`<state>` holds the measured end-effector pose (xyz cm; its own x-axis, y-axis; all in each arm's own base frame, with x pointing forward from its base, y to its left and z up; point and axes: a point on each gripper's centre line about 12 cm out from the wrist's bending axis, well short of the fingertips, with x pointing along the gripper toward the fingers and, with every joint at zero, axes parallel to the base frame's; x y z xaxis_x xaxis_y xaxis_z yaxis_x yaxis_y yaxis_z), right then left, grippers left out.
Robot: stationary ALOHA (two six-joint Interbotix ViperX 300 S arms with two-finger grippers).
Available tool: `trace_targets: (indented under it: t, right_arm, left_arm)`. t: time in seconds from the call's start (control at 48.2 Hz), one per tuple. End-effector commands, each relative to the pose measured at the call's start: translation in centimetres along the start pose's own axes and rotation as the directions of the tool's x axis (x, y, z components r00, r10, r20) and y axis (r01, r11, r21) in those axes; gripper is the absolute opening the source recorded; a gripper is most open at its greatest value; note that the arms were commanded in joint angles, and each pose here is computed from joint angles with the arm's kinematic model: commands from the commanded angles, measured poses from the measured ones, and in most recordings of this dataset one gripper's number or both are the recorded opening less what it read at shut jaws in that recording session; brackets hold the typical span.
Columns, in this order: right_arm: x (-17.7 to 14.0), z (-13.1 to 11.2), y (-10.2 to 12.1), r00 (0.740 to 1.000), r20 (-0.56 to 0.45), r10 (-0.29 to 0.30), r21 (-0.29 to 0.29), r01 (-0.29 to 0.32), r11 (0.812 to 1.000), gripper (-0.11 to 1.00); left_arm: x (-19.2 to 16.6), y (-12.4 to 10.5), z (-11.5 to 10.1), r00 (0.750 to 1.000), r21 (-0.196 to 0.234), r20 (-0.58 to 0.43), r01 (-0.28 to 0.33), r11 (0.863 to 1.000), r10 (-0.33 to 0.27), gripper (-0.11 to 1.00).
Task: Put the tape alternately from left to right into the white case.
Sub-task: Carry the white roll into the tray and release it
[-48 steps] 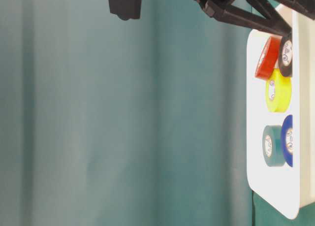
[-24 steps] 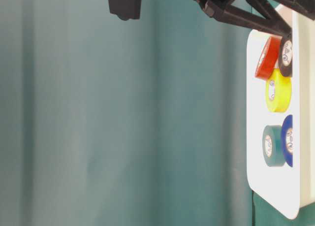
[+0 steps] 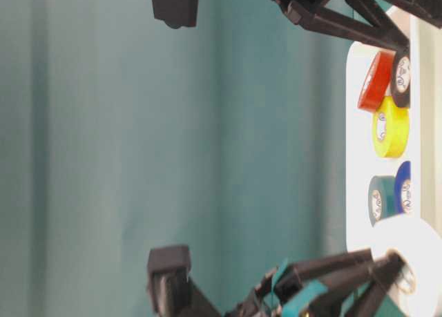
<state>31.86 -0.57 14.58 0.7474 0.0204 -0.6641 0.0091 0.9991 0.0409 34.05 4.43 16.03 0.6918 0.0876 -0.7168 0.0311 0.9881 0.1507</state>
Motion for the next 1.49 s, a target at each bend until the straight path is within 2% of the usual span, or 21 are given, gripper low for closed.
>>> trace_targets:
  t: [0.0,0.415,0.83,0.996,1.183,1.473]
  right_arm:
    - [-0.2,1.0,0.1,0.999,0.031,0.007,0.001,-0.007,1.000,0.75]
    - [0.2,0.6,0.1,1.000,0.016,0.007,0.001,-0.007,1.000,0.75]
    - [0.2,0.7,0.1,1.000,0.018,0.008,0.001,-0.008,1.000,0.75]
    - [0.2,0.7,0.1,1.000,0.017,0.008,0.001,-0.008,1.000,0.75]
    - [0.2,0.7,0.1,1.000,0.017,0.008,0.001,-0.008,1.000,0.75]
    - [0.2,0.7,0.1,1.000,0.018,0.008,0.001,-0.008,1.000,0.75]
  left_arm:
    - [0.1,1.5,1.9,0.998,0.005,0.050,-0.034,0.999,0.034,-0.03]
    - [3.5,6.4,4.8,0.984,-0.015,0.118,-0.129,0.991,0.130,-0.03]
    - [5.1,11.3,6.3,0.963,-0.075,0.157,-0.210,0.975,0.219,-0.03]
    - [6.2,12.1,5.9,0.960,-0.088,0.154,-0.222,0.971,0.234,-0.03]
    - [7.0,12.1,5.4,0.963,-0.089,0.143,-0.219,0.972,0.230,-0.03]
    - [6.9,12.2,5.8,0.959,-0.090,0.157,-0.223,0.971,0.235,-0.03]
